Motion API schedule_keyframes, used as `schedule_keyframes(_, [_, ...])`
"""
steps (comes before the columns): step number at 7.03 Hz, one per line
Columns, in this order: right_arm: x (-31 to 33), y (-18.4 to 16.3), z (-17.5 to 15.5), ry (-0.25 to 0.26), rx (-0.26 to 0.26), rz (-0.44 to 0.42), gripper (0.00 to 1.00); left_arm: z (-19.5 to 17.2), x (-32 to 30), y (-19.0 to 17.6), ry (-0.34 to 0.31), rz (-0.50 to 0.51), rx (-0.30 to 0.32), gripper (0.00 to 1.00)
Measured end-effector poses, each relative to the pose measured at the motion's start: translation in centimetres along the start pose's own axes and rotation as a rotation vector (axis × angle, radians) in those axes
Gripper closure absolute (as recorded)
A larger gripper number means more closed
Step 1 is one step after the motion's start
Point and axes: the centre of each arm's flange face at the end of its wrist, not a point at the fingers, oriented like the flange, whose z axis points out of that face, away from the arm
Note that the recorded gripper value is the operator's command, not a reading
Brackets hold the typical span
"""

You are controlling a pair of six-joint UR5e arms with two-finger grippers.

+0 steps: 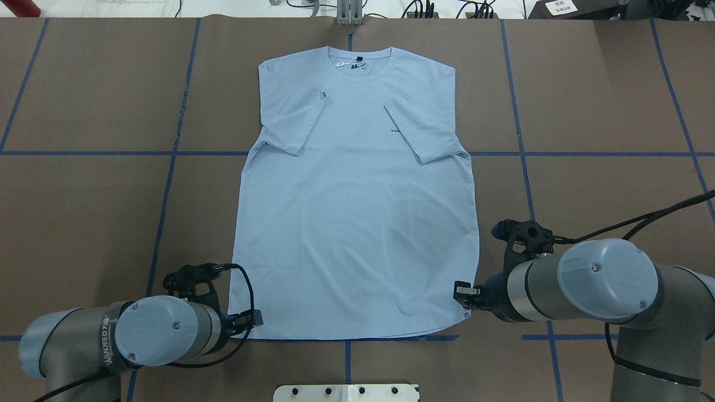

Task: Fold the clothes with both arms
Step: 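Grasp both hem corners with the left and right grippers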

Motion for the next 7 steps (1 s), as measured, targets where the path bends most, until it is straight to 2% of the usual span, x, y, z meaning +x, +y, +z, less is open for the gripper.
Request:
schedule_keyframes(5, [0.18,-0.33,-0.10,0.002,0.005,0.005,1.00,0.03,0.11,0.03,0.001,-0.003,0.001,0.84])
schedule_keyframes(6, [0.22,-0.39,-0.11,0.002,0.006,0.006,1.00,-0.05,0.17,0.04,0.003,-0.004,0.001,0.95])
schedule_keyframes(7, [0.30,-0.50,-0.15,0.003,0.007,0.008,1.00,-0.26,0.34,0.09,0.008,-0.004,-0.001,1.00])
